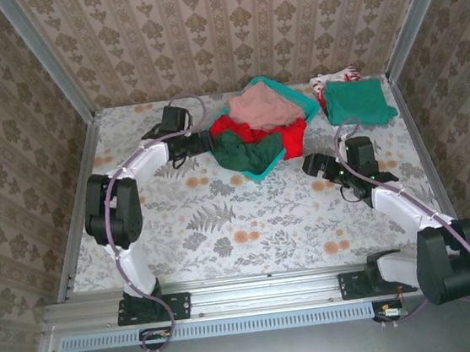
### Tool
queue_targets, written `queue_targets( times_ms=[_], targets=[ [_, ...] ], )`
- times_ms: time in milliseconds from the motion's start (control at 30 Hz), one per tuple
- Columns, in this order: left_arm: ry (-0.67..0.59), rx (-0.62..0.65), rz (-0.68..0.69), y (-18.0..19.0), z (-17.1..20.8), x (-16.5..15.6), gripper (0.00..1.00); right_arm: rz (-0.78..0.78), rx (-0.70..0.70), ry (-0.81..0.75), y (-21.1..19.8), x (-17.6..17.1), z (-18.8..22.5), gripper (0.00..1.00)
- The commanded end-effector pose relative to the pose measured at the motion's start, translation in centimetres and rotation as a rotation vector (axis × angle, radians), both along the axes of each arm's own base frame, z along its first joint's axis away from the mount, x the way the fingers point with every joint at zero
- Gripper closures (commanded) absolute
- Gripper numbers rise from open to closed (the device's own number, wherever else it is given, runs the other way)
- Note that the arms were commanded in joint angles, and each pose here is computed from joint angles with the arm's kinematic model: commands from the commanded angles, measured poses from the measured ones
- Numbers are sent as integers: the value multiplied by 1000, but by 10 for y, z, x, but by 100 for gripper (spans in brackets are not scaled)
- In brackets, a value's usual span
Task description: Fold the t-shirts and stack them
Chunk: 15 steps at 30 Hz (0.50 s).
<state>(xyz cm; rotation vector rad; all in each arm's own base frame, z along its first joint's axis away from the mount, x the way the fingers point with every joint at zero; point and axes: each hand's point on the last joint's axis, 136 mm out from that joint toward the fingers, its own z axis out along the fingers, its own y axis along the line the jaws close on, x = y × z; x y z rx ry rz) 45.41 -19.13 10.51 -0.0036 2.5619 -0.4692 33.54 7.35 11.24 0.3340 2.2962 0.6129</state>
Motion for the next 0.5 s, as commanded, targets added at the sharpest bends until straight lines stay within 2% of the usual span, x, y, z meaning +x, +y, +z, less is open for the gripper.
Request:
queue_targets(
  times_ms=[0, 67, 100, 167, 233, 367, 467],
  targets=[
    [20, 55, -12, 13, -4, 1, 21, 41, -3, 5, 5, -9, -2, 0],
    [27, 35, -16, 13, -5, 4, 34, 43, -1, 4, 5, -9, -3, 0],
    [29, 30, -19, 13, -5, 5, 35, 45, 1, 2, 6, -9, -3, 0],
    [28, 32, -21, 13, -5, 7, 47, 42, 6, 6, 6, -10, -5, 0],
    [29, 29, -17, 14, -3, 8, 50, 41, 11, 7, 7, -11, -7, 0],
    [38, 0, 33, 29, 0, 7, 68, 37, 9, 14, 6, -12, -10, 0],
    [38, 4, 79, 50, 2, 1, 73, 39, 9, 20, 6, -13, -10, 0]
  ],
)
